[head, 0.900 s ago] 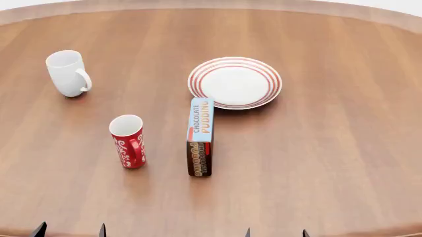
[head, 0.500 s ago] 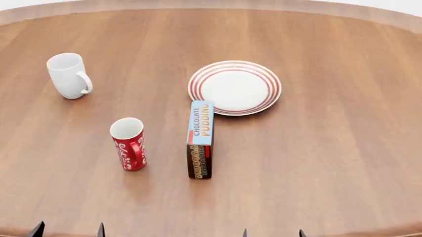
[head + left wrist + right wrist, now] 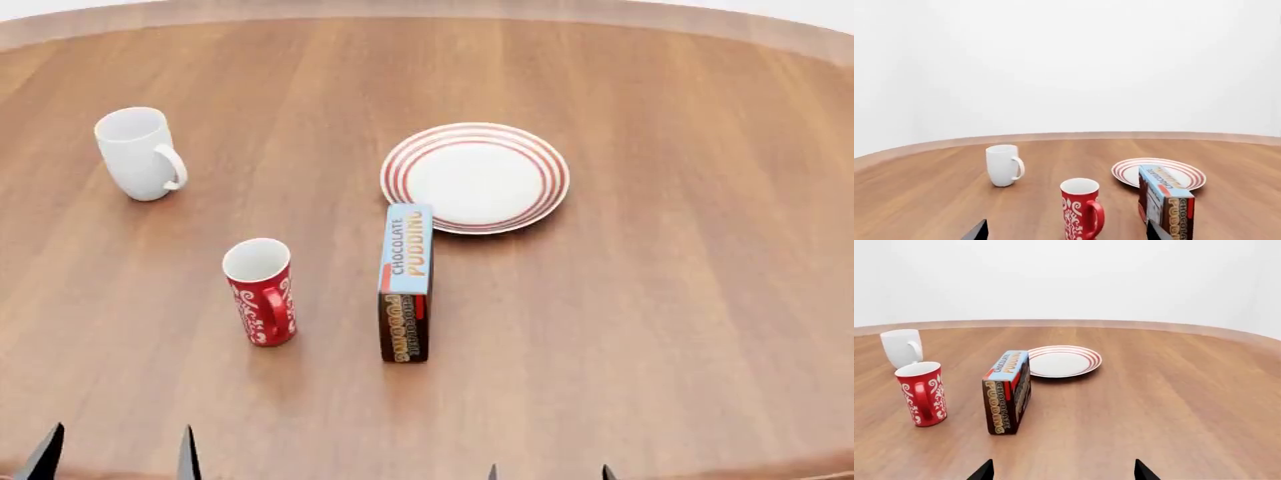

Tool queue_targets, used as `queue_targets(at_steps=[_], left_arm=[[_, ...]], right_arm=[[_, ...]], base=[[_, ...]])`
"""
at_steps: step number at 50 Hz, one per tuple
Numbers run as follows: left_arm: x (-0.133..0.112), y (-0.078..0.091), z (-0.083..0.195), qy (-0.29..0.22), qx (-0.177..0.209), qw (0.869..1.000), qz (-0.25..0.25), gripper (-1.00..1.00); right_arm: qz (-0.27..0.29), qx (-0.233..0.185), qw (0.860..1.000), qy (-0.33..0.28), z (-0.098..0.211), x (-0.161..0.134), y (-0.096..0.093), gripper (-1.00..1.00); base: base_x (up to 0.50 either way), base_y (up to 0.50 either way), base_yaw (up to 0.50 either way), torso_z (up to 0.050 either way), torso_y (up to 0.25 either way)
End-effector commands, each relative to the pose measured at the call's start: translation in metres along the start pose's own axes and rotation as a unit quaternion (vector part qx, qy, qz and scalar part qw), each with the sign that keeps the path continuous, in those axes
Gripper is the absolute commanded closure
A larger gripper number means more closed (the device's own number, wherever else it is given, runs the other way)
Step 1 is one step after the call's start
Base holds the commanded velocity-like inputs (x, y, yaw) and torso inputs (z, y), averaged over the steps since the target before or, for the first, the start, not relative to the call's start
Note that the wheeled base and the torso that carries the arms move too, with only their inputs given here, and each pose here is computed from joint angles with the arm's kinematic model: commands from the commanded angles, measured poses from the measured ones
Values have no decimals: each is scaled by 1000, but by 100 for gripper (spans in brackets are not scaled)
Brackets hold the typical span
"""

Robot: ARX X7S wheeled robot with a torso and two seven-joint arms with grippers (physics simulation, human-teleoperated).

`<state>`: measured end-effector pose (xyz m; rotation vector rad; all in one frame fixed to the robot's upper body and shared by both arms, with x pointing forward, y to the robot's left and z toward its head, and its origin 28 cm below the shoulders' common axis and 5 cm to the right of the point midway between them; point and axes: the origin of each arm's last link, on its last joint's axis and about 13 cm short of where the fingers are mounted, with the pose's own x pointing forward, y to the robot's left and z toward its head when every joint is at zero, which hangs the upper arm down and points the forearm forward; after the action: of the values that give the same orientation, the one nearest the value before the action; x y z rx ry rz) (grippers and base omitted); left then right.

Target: Pick up the red mug and put it on the plate

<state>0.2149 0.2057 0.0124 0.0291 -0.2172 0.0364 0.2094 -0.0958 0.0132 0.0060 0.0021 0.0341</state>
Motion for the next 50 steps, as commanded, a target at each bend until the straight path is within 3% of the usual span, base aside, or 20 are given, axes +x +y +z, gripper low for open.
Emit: queue_targets(at_steps=[1,22,50], left_arm=[[2,0,0,-71,7,997,3,-100],[6,0,-1,-168,21,985,-4,-100],[6,0,-1,-182,24,983,-15,-100]], right_arm=[[2,0,1000,1,-1,1,-1,-100],[3,1,1000,1,-1,1,0,-100],[-1,3,1000,-5,-1,2,-1,-100]], base=[[0,0,0,0,0],[0,0,0,0,0],[0,0,0,0,0]])
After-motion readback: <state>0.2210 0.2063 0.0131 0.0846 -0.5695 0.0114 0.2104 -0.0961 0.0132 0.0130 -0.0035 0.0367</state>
